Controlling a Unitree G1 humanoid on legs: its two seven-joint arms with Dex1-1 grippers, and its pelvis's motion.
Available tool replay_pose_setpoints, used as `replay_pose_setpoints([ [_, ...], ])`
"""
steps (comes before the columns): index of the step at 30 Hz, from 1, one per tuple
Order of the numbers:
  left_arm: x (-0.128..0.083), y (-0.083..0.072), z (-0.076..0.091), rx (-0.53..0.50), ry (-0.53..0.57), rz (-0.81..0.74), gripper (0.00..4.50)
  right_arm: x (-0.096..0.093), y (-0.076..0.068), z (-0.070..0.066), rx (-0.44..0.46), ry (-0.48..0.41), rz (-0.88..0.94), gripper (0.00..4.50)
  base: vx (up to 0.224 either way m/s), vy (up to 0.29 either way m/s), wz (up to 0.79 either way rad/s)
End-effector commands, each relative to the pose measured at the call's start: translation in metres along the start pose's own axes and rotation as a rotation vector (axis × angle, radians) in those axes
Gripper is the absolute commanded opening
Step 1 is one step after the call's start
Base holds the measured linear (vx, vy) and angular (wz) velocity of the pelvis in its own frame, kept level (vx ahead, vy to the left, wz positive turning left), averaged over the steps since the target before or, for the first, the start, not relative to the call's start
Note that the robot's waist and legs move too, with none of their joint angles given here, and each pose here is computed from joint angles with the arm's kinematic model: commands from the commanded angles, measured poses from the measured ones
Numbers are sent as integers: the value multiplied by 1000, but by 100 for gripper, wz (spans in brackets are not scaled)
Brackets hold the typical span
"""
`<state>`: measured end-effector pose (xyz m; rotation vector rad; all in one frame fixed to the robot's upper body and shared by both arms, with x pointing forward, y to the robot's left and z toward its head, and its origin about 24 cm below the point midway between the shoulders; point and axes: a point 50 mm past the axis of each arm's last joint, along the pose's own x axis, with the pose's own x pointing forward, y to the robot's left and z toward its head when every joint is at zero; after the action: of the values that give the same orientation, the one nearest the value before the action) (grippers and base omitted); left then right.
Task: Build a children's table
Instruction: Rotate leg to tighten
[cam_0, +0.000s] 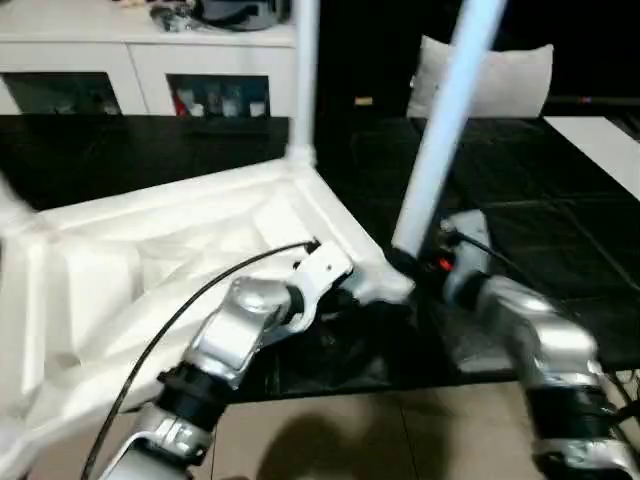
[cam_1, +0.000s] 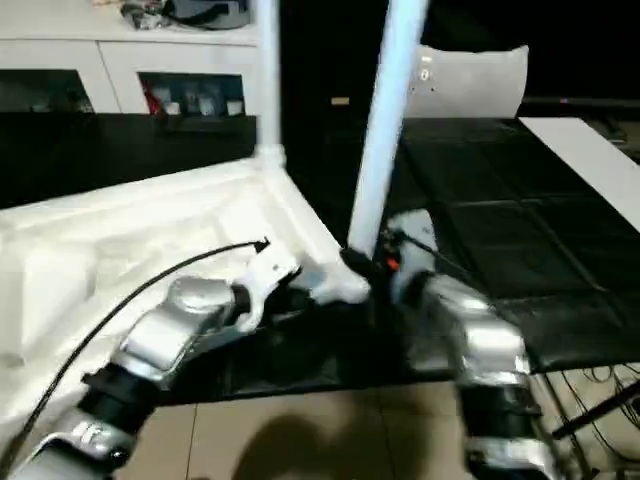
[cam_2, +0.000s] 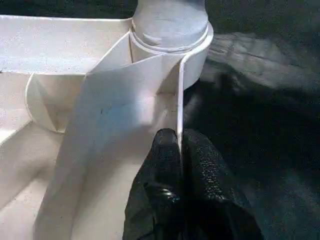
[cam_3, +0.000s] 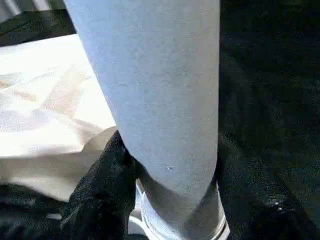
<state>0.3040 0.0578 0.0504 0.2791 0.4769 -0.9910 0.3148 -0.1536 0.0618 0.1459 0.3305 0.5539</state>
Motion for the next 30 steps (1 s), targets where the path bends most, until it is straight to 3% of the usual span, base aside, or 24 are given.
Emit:
replay_pose_setpoints([
  [1,3,-12,31,59,-114,-59,0,9,13,-16,40,50,53,266,0,0,0],
  [7,-3,-10,24,109,-102,-84,0,0,7,-13,17,11,82,314,0,0,0],
  [11,-11,0,14,180,-72,-97,0,-18,-3,-7,-32,-16,184,354,0,0,0],
  [17,-25,7,-4,307,-16,-260,0,-46,-15,-2,-155,70,369,406,0,0,0],
  [24,-37,7,-14,386,22,-419,0,-59,-17,1,-233,125,549,406,0,0,0],
  [25,-38,7,-15,398,32,-437,0,-60,-17,1,-243,138,578,380,0,0,0],
  [27,-40,9,-15,418,40,-463,0,-60,-21,-1,-250,168,623,372,0,0,0],
  [30,-41,9,-14,442,42,-511,0,-52,-34,-10,-254,226,656,338,0,0,0],
])
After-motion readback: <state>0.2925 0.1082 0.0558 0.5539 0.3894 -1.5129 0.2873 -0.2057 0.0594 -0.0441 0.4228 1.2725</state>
